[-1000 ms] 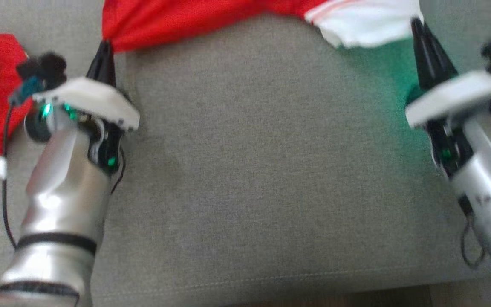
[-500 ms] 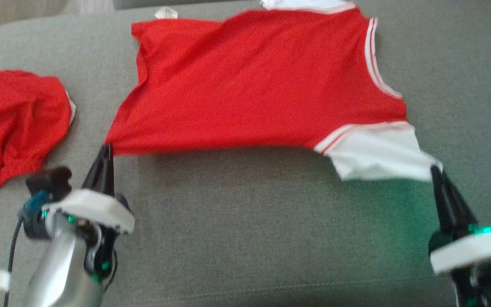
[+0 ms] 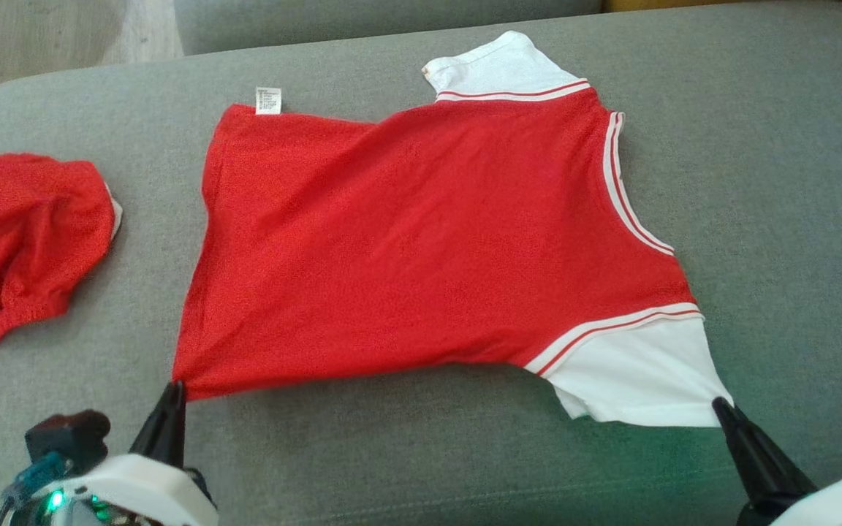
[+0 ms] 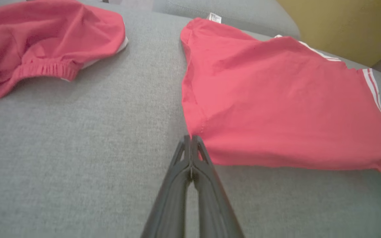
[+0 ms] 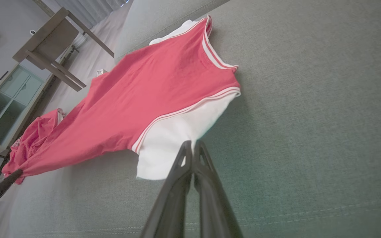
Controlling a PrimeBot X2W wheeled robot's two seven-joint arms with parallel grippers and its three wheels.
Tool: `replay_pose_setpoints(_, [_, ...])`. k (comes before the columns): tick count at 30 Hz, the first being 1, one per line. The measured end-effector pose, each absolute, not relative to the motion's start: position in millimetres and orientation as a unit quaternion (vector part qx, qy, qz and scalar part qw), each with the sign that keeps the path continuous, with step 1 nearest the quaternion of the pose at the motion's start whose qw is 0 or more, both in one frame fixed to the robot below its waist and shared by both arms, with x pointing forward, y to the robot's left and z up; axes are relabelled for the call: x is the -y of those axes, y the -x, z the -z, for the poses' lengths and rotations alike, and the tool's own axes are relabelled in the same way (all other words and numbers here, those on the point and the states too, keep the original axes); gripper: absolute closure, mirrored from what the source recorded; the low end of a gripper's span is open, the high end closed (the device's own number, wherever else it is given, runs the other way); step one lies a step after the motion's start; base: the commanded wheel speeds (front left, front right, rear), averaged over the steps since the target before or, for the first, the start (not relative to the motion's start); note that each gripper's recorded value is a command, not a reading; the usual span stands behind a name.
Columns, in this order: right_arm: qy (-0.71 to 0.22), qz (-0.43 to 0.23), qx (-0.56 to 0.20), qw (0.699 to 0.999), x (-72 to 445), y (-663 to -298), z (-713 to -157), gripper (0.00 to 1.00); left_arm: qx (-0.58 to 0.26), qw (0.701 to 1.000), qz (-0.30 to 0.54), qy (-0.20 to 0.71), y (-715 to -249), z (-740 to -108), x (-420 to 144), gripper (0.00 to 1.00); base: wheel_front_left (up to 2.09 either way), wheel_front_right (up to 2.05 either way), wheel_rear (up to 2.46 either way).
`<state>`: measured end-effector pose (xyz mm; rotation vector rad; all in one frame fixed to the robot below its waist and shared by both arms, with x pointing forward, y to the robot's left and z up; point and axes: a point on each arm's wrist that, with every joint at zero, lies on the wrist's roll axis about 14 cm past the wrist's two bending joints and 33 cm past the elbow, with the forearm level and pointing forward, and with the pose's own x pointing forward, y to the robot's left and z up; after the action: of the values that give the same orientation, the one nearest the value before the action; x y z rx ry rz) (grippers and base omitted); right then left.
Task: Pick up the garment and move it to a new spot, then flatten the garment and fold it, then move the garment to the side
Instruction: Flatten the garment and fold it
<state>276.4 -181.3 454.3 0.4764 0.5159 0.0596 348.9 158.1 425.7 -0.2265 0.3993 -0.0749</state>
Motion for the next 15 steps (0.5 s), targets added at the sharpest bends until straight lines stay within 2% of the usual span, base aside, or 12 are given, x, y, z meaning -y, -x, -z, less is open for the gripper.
replay_pose_setpoints(7, [-0.235, -0.017, -0.266, 0.935, 189, -285, -449, 1.00, -0.250, 0.961, 0.051, 0.110, -343, -422, -155, 1.00, 0.00, 0.00, 0.00])
replay_pose_setpoints(15, [-0.215, -0.025, -0.276, 0.936, 199, -341, -438, 1.00, -0.318, 0.936, 0.087, 0.127, -376, -409, -148, 1.00, 0.00, 0.00, 0.00])
